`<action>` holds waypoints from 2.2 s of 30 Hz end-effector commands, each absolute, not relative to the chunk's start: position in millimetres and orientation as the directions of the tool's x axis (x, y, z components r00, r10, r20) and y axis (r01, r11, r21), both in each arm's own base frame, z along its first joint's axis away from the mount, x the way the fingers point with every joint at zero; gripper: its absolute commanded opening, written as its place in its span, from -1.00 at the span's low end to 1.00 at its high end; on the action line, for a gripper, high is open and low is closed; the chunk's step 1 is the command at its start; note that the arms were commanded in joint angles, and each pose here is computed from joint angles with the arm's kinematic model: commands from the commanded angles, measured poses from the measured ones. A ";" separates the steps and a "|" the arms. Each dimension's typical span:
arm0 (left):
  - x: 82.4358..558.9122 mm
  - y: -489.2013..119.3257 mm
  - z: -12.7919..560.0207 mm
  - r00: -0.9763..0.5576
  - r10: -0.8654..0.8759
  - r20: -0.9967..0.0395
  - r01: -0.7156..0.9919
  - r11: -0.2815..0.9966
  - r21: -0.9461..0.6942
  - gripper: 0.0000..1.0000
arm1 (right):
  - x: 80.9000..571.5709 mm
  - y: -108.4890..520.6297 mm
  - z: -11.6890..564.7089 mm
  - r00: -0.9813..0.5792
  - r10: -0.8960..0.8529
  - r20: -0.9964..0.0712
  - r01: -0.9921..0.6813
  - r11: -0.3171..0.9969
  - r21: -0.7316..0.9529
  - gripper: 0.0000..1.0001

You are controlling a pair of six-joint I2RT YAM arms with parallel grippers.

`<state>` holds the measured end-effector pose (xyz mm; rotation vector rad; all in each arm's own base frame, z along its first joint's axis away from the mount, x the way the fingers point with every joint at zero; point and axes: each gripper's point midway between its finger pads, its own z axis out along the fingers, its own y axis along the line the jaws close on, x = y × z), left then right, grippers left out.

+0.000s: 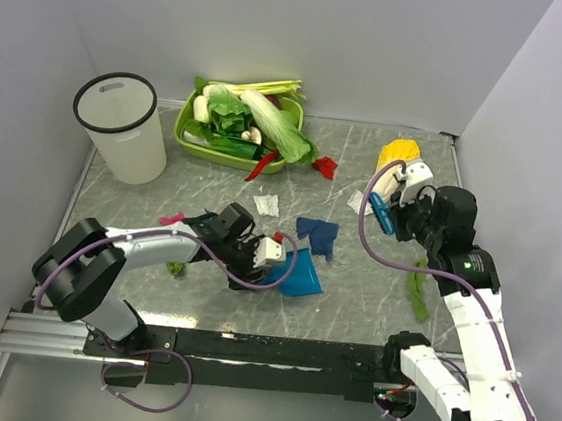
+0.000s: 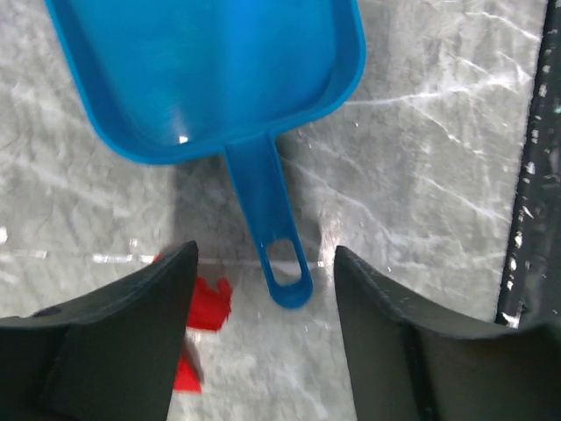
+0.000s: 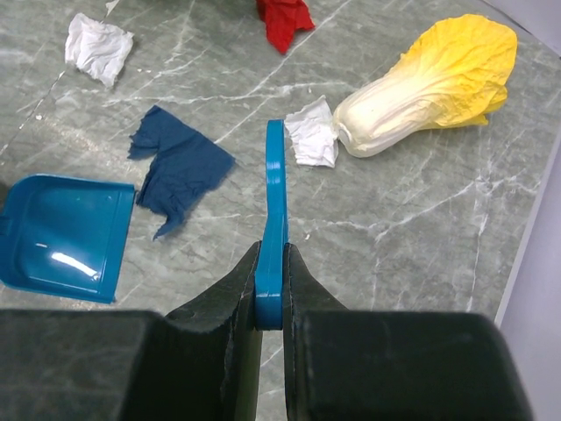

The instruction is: Sweep away the paper scraps from the table

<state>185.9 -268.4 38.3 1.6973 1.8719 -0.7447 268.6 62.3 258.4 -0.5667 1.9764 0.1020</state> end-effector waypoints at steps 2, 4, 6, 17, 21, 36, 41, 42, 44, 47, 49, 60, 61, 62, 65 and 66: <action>200.5 -287.0 38.0 -0.014 0.743 -0.669 1.000 0.017 -0.003 0.22 | 275.5 60.2 278.1 -0.315 -0.329 -0.890 -0.411 0.893 -0.184 -1.00; 202.5 -288.8 35.7 -0.002 0.757 -0.653 1.000 0.015 0.015 0.17 | 275.7 59.1 279.1 -0.313 -0.334 -0.889 -0.409 0.892 -0.191 -1.00; 197.5 -286.5 28.9 0.001 0.779 -0.627 1.000 0.000 0.002 0.14 | 275.1 58.7 278.3 -0.313 -0.339 -0.887 -0.411 0.890 -0.196 -1.00; 197.6 -285.5 19.5 -0.006 0.811 -0.584 1.000 0.000 -0.011 -0.18 | 273.2 59.6 269.9 -0.296 -0.346 -0.890 -0.418 0.885 -0.205 -1.00; 197.6 -294.8 37.7 -0.002 0.794 -0.608 1.000 -0.017 -0.025 -0.60 | 272.5 62.9 272.4 -0.287 -0.334 -0.898 -0.428 0.883 -0.192 -1.00; 254.1 -144.6 167.6 -0.287 0.828 -0.482 0.885 0.421 0.196 -0.98 | 293.6 120.9 299.0 -0.310 -0.208 -0.928 -0.597 0.802 0.020 -1.00; 239.1 -63.1 201.7 -0.541 0.712 -0.447 0.676 0.685 0.272 -0.98 | 270.1 220.8 306.5 -0.301 -0.211 -0.930 -0.818 0.558 0.138 -1.00; 239.6 -42.9 209.7 -0.593 0.675 -0.439 0.594 0.734 0.327 -0.98 | 261.6 236.3 305.6 -0.311 -0.214 -0.926 -0.849 0.501 0.169 -1.00; 233.4 -18.3 240.1 -0.605 0.646 -0.466 0.496 0.763 0.414 -0.98 | 254.3 266.7 298.6 -0.354 -0.230 -0.907 -0.879 0.414 0.238 -1.00; 228.3 16.4 289.7 -0.576 0.604 -0.551 0.324 0.787 0.524 -0.98 | 247.9 304.0 294.3 -0.430 -0.218 -0.876 -0.876 0.336 0.346 -1.00; 223.3 21.1 308.4 -0.541 0.579 -0.609 0.272 0.806 0.526 -0.98 | 244.6 325.6 287.8 -0.450 -0.245 -0.859 -0.878 0.298 0.375 -1.00; 212.3 93.4 353.9 -0.502 0.229 -0.834 -0.281 0.869 0.408 -0.98 | 236.2 480.3 269.7 -0.482 -0.307 -0.820 -0.875 0.119 0.470 -1.00; 211.8 96.5 357.0 -0.494 0.215 -0.842 -0.303 0.865 0.399 -0.98 | 237.7 489.8 267.5 -0.517 -0.295 -0.803 -0.854 0.124 0.505 -1.00; 209.7 97.7 360.6 -0.485 0.204 -0.850 -0.315 0.866 0.388 -0.98 | 243.5 497.5 263.2 -0.557 -0.280 -0.782 -0.830 0.144 0.539 -1.00; 201.2 95.3 360.3 -0.471 0.187 -0.862 -0.309 0.881 0.359 -0.98 | 255.1 523.5 235.6 -0.744 -0.232 -0.627 -0.668 0.237 0.705 -1.00; 198.7 95.3 358.6 -0.472 0.184 -0.862 -0.309 0.882 0.357 -0.98 | 264.6 531.7 220.3 -0.765 -0.221 -0.604 -0.643 0.281 0.712 -1.00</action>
